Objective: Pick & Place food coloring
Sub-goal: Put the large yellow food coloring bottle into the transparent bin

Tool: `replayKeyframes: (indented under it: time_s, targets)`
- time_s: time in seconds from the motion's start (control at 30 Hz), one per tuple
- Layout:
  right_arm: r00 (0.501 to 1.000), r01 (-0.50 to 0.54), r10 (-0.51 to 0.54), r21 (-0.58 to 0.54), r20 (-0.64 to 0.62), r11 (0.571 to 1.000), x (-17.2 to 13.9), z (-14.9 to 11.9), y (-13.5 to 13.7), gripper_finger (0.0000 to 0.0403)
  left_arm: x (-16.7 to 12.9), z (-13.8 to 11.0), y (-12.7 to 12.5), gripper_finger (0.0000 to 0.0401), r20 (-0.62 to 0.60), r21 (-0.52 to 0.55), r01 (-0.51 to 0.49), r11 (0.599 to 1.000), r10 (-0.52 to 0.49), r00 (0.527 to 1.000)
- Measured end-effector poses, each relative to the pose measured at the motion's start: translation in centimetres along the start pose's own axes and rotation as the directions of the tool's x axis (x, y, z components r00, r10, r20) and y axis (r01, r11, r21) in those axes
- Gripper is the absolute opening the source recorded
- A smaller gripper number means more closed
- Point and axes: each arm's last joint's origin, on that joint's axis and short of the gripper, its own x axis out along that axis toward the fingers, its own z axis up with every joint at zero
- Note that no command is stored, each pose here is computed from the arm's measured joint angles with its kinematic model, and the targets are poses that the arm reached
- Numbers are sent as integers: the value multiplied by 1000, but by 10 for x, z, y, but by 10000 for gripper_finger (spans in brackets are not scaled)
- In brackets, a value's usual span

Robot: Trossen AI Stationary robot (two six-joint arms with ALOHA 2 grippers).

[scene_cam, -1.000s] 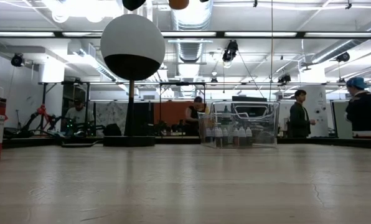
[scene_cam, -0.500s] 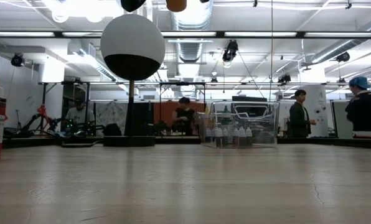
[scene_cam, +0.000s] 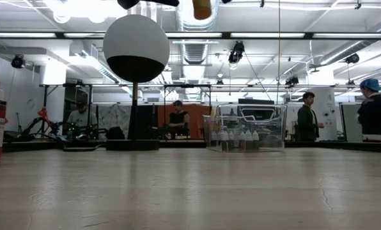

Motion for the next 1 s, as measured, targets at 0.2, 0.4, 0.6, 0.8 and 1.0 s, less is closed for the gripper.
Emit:
replayKeyframes:
  time_s: [0.2, 0.4, 0.6, 0.8, 1.0]
  targets:
    - [996, 84, -84, 7, 28, 996, -35, 6, -23, 107, -1, 0, 1, 235, 3, 0, -11, 1000, 11, 1000]
    - [982, 179, -180, 24, 61, 984, -62, 2, -48, 107, -1, 0, 1, 235, 4, -16, -11, 1000, 11, 1000]
    - [964, 259, -261, 44, 46, 965, -64, -20, -73, 107, -1, 1, 2, 235, 19, -20, -33, 999, 33, 999]
    - [949, 311, -313, 58, 28, 948, -51, -56, -93, 107, -1, 1, 2, 235, 32, -25, -52, 998, 52, 998]
    - [943, 329, -332, 58, 41, 942, -37, -92, -102, 107, -1, 0, 2, 235, 30, -39, -54, 998, 55, 998]
